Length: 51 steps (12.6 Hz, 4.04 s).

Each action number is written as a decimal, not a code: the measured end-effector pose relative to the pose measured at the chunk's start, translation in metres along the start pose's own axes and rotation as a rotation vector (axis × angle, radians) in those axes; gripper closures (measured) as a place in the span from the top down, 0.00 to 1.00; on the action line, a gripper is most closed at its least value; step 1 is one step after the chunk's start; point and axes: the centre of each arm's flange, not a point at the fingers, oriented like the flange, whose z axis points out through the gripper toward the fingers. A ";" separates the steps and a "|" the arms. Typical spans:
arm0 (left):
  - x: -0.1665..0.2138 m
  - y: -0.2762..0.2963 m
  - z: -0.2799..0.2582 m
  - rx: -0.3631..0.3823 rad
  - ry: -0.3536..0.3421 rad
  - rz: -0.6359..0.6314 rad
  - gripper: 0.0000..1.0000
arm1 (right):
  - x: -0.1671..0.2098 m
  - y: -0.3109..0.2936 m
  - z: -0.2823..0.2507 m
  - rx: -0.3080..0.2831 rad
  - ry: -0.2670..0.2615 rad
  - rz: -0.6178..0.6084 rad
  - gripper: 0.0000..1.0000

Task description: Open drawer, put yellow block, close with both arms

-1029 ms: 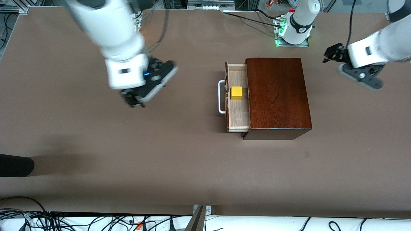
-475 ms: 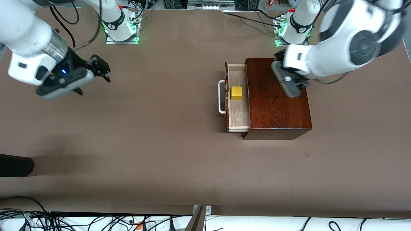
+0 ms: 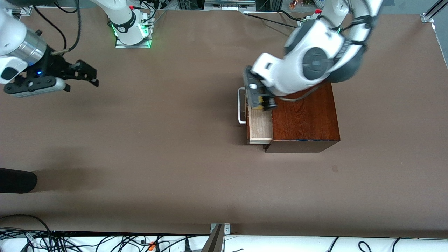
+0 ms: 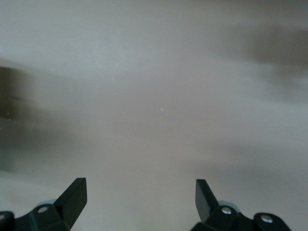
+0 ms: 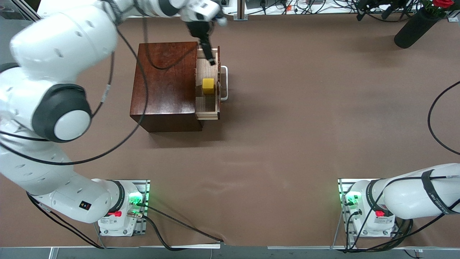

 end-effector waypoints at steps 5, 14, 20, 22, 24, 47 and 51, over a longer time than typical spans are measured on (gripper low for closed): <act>0.060 0.012 0.096 0.108 -0.031 0.167 1.00 | 0.002 0.014 0.003 -0.064 0.014 0.017 1.00; 0.044 -0.006 0.172 0.121 -0.230 0.238 1.00 | 0.002 0.019 -0.007 -0.116 0.018 0.013 1.00; 0.023 -0.011 0.168 0.082 -0.395 0.236 1.00 | 0.015 0.012 0.001 -0.112 0.045 0.006 1.00; 0.014 -0.015 0.166 0.073 -0.444 0.230 1.00 | 0.016 0.010 -0.001 -0.109 0.060 0.003 1.00; 0.003 -0.023 0.161 0.064 -0.483 0.215 1.00 | 0.018 0.008 -0.001 -0.109 0.071 0.000 1.00; -0.201 -0.045 -0.207 0.168 -0.226 -0.822 1.00 | 0.022 0.010 0.002 -0.087 0.079 0.014 1.00; -0.263 -0.066 -0.240 0.280 -0.117 -1.107 1.00 | 0.023 0.010 0.001 -0.087 0.092 0.015 1.00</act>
